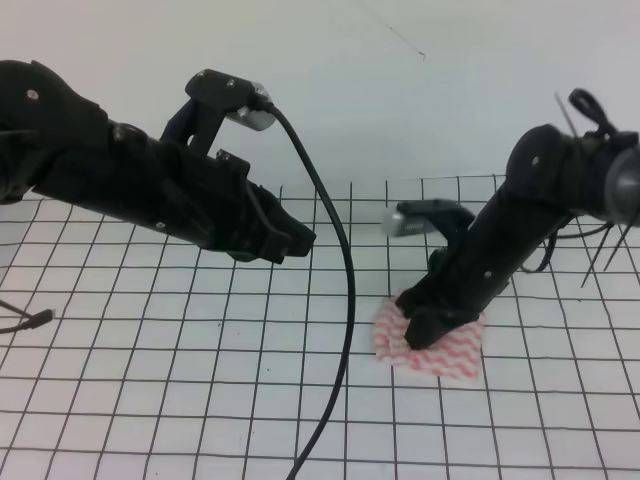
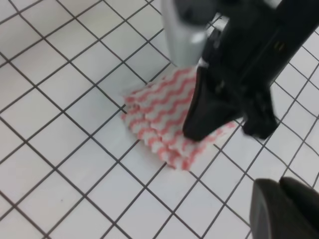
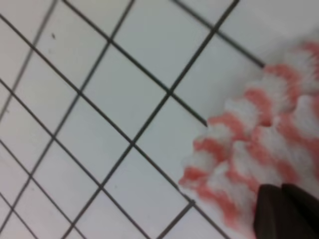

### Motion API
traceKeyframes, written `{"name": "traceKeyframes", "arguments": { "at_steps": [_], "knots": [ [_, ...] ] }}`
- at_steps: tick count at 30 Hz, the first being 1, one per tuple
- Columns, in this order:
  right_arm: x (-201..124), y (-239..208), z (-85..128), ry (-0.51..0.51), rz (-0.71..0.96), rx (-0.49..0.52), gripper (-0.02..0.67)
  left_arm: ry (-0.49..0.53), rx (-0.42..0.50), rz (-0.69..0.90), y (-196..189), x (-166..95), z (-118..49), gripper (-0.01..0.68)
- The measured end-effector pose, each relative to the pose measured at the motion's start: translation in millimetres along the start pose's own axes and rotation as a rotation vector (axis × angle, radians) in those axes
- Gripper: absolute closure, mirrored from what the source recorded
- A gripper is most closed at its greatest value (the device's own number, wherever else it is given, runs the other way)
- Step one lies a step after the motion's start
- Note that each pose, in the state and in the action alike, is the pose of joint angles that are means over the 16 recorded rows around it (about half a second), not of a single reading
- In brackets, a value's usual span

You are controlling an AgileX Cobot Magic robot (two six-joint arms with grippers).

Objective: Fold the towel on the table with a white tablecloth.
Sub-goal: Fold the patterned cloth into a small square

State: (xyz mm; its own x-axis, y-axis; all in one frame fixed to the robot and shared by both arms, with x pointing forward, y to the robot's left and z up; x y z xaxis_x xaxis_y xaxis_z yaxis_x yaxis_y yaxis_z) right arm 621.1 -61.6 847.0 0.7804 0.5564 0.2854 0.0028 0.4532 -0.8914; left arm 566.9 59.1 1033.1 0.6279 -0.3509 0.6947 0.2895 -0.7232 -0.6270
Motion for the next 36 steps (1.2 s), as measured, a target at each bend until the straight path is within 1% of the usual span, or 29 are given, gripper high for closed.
{"name": "traceKeyframes", "arguments": {
  "at_steps": [3, 6, 12, 17, 22, 29, 36],
  "knots": [
    [-2.9, 5.1, 5.6, -0.008, 0.018, 0.027, 0.646, 0.001, 0.002, 0.000, 0.0, 0.0, 0.3, 0.674],
    [-2.3, 2.9, 9.9, -0.024, 0.017, 0.033, 0.646, 0.002, 0.003, 0.000, 0.0, 0.0, 0.5, 0.674],
    [-1.6, -17.1, 13.3, -0.056, 0.014, -0.004, 0.646, 0.001, 0.007, -0.005, 0.0, 1.1, 1.3, 0.674],
    [-4.8, -32.8, 8.5, -0.061, 0.016, -0.065, 0.647, 0.001, 0.011, -0.013, 0.0, 2.5, 2.0, 0.674],
    [-17.0, -29.9, -2.6, -0.040, 0.062, -0.112, 0.647, 0.001, 0.014, -0.021, 0.0, 4.0, 2.7, 0.675],
    [-30.3, -15.4, -11.5, -0.022, 0.110, -0.126, 0.647, 0.006, 0.016, -0.025, 0.0, 4.8, 3.1, 0.675],
    [-27.2, -19.8, -5.7, -0.037, 0.089, -0.110, 0.647, 0.009, 0.016, -0.026, 0.0, 5.0, 3.0, 0.675]
  ]
}}
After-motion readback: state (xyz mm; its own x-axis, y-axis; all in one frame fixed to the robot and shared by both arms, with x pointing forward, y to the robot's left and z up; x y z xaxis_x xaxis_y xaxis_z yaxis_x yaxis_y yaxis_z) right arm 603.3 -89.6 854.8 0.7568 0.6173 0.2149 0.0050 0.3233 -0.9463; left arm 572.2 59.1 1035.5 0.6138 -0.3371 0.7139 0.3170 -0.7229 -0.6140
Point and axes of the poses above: a point on each arm's last joint axis where the gripper is mounted, y pointing out along that axis toward the gripper, z along the wrist's bending axis when the last joint is at zero, x = y × z, the point moved 10 cm from there along y, pointing out along that axis toward the gripper, and after that the axes turned 5 degrees about -y, right-handed, at the moved point
